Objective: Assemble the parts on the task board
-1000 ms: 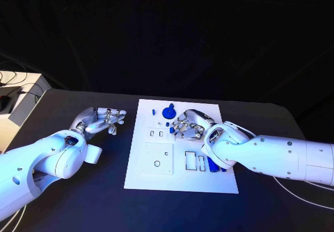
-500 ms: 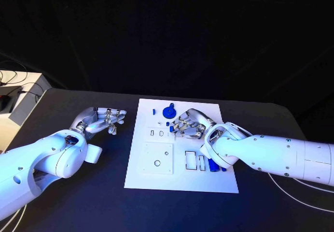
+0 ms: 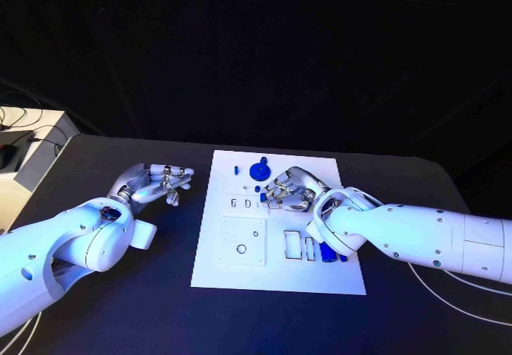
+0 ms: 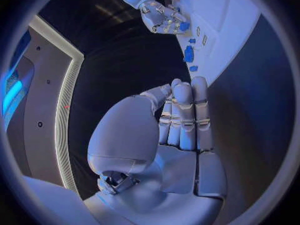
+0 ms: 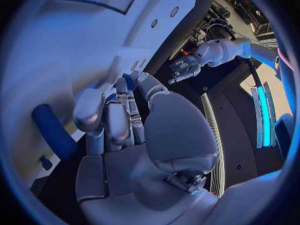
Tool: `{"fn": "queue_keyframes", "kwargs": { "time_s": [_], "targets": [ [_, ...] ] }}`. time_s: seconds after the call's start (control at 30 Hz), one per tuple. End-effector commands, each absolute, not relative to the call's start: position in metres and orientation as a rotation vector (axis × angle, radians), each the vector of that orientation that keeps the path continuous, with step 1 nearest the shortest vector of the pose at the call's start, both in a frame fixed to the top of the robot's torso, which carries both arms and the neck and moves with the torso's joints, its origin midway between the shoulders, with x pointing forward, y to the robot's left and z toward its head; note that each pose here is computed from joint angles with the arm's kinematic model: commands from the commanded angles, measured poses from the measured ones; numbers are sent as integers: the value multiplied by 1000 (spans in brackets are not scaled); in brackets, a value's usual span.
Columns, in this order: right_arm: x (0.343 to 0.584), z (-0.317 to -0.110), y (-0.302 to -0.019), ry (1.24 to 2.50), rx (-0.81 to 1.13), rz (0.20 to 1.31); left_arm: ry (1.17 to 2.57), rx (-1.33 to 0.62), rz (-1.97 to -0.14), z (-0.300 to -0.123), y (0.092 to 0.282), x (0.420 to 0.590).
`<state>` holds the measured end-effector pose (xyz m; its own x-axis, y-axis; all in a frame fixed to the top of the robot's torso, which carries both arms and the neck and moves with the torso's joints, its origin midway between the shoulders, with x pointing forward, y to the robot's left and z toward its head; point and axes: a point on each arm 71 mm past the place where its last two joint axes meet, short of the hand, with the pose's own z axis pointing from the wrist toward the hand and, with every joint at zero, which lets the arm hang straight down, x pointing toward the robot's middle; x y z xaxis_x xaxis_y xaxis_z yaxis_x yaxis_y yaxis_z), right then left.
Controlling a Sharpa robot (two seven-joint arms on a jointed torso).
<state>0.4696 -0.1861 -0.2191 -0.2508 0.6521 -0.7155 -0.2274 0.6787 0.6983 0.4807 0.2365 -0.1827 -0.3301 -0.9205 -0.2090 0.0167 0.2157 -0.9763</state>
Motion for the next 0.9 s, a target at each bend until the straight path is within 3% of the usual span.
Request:
{"fn": "queue_keyframes", "kwargs": {
  "time_s": [0.03,0.9],
  "targets": [
    [468,-220,-183,1640,307,866,1576,-865,-1286,-183,234,480],
    [469,-219,-179,1620,203,828,1587,-860,-1285,-183,233,480]
  ]
}}
